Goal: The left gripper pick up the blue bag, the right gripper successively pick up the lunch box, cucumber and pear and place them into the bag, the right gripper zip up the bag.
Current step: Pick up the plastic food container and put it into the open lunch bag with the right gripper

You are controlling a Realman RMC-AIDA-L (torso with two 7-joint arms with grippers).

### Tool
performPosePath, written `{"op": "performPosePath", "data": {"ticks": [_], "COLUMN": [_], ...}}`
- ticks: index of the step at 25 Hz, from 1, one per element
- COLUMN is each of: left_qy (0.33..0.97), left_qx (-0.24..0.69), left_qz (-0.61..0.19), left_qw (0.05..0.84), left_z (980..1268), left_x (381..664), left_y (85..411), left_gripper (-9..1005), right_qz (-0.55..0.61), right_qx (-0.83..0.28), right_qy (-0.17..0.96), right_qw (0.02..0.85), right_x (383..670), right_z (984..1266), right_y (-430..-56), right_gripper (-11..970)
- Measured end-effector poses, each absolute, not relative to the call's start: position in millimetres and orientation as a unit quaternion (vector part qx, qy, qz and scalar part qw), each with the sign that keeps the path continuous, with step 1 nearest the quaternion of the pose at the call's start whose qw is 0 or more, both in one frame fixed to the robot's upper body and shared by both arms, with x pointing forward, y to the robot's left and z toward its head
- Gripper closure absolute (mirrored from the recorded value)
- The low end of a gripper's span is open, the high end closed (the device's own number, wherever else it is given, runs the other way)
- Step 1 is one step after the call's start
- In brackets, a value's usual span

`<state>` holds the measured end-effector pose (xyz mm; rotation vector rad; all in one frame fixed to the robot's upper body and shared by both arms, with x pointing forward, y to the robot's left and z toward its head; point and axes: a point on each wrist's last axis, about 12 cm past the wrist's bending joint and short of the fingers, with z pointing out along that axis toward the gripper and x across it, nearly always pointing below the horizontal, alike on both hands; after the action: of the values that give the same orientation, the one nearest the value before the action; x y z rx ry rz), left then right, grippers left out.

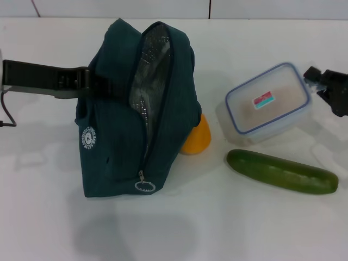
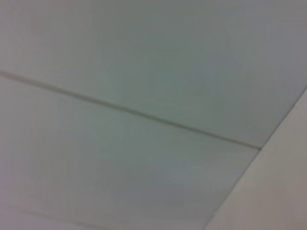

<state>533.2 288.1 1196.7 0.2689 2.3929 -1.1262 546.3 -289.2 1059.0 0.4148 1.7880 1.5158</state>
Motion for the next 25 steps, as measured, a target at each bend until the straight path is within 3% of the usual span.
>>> {"op": "performPosePath", "data": {"ticks": [15,25], "left_qy": [0.869,0.866], "left_qx": [0.099,0.104], "left_qz": [-0.417,-0.423], "left_qw": [0.248,0.247], "left_z": [1198,1199], "left_x": [533,536], "left_y": [289,286], "left_gripper": [957,956], "right_qz": [0.65,0.724], "right_qx": [0.256,0.258], "right_qy": [0.606,0.517], "right_qw": [0.381,0.377], "right_x": [528,531], "right_z": [1060,1080], "right_y": [-305,-292], "right_gripper": [848,843]}}
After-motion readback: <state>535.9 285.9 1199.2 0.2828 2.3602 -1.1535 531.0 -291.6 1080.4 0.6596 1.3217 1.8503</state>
